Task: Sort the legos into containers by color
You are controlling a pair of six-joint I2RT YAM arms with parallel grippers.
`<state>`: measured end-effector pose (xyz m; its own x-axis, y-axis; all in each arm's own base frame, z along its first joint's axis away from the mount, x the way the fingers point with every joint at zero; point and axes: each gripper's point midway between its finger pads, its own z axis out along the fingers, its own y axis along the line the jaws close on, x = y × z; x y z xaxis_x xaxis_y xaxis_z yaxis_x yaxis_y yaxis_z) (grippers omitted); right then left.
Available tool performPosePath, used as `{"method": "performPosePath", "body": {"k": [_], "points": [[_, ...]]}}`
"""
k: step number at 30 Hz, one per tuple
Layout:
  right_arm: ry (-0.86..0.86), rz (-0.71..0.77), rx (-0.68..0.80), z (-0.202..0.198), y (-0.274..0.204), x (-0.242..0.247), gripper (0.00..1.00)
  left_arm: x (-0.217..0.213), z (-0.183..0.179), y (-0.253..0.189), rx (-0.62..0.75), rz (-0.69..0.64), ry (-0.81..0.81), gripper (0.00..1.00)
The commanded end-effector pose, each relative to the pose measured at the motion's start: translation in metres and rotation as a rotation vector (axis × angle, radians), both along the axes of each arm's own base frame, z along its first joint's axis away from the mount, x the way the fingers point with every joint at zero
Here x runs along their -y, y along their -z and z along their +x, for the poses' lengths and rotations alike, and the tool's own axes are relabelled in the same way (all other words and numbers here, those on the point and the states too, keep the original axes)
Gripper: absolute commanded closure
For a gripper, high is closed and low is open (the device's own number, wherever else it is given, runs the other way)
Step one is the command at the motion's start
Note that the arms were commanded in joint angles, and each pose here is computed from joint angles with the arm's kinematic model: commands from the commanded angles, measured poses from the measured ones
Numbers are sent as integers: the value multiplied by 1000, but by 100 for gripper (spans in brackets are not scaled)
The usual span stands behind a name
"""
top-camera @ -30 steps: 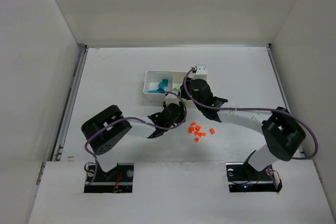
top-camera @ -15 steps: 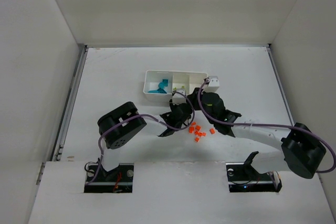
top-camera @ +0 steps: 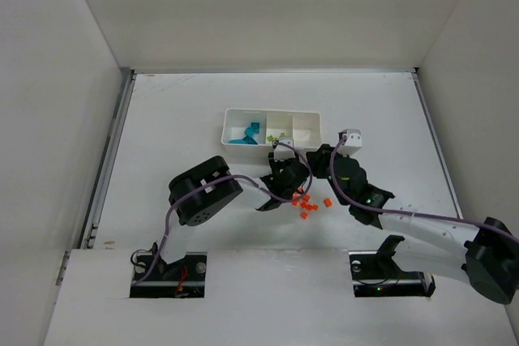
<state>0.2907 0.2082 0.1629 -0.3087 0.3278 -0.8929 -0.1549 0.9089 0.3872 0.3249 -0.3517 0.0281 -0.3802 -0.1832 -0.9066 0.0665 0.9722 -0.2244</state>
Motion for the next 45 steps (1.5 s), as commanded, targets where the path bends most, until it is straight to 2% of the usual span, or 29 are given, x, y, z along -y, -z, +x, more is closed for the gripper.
{"method": "performPosePath", "body": {"k": [1, 3, 7, 9, 17, 23, 29, 32, 36, 39, 45], "points": [[-86, 162, 89, -16, -44, -21, 55, -7, 16, 4, 15, 9, -71, 61], [-91, 180, 93, -20, -47, -17, 55, -7, 18, 4, 16, 9, -73, 64], [-87, 200, 92, -24, -48, -11, 55, -8, 18, 4, 11, 12, -55, 81], [-81, 196, 88, -24, -47, -8, 55, -10, 13, -2, 15, 9, -43, 86], [-37, 203, 76, -26, -40, 10, 55, -22, -32, -51, 45, -42, 70, 87], [6, 212, 58, -26, -33, 28, 55, -35, -42, -97, 75, -135, 110, 87], [52, 171, -57, -35, 6, 39, 67, -47, -9, -144, 97, -264, 108, 85], [92, 146, -121, -43, 26, 49, 68, -50, 16, -152, 80, -292, 111, 83], [127, 84, -247, -59, 54, 61, 64, -48, 45, -143, 23, -289, 113, 82], [100, 71, -294, -68, 57, 54, 55, -43, 60, -135, -7, -297, 118, 82], [132, 22, -399, -80, 74, 56, 52, -31, 72, -121, -55, -289, 143, 81]]}}
